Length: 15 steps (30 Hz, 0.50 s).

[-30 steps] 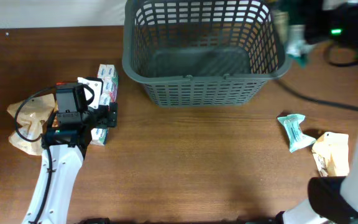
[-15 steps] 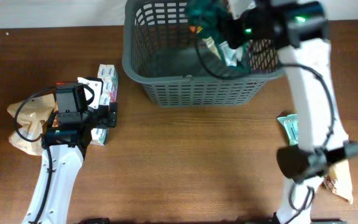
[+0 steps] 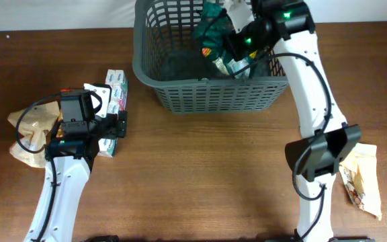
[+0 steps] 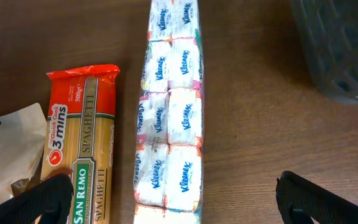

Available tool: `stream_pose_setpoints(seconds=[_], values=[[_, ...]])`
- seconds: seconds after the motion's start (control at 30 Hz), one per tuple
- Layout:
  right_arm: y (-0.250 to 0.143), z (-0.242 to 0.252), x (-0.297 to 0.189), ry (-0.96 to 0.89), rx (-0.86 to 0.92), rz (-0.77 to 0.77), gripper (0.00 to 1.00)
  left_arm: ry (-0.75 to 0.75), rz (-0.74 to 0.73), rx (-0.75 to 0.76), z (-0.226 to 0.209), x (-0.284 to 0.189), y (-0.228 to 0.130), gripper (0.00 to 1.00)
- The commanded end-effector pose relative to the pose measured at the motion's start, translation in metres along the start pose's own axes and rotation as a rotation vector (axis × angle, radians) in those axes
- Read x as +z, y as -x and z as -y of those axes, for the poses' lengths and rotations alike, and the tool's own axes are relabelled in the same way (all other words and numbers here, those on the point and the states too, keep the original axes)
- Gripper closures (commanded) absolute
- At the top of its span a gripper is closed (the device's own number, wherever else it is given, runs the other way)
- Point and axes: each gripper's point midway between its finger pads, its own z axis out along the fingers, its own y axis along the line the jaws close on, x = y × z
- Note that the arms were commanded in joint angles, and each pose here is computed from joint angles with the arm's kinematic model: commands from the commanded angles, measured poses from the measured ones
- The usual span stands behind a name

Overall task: Pack container
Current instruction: 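Carry the Nescafe bag over the basket and release it inside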

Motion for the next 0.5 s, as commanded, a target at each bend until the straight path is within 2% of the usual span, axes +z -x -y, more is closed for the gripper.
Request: stream_pose_setpoints(seconds=[0.0,0.13,0.17,0.2,0.23,0.33,0.4,0.47], values=[[0.004,-0.005,0.006,0.007,0.005,0.006,0.96,0.010,0.018,0.013,-0.004,-0.002,0.008,0.01],[-0.001,-0.005,0.010,0.012,0.010,-0.012,0.96,0.010,0.018,0.013,-0.004,-0.002,0.008,0.01],[0.000,-0.005,0.008,0.011,0.009,-0.008,0.78,0.010,0.017,0.013,-0.004,-0.002,0.008,0.01],[0.002,-0.005,0.006,0.009,0.011,-0.003,0.53,0.010,0.018,0.013,-0.004,-0.002,0.008,0.01],[0.004,-0.005,0.002,0.007,0.017,0.006,0.41,0.010,0.017,0.012,-0.004,-0.002,0.008,0.01],[0.013,-0.004,-0.018,-0.011,0.025,0.048,0.39,0.010,0.017,0.013,-0.004,-0.002,0.008,0.01],[0.021,0.000,-0.039,-0.050,0.033,0.088,0.31,0.010,0.018,0.013,-0.004,-0.002,0.008,0.01],[0.030,0.006,-0.066,-0.118,0.038,0.133,0.30,0.010,0.018,0.013,-0.004,-0.002,0.008,0.01]])
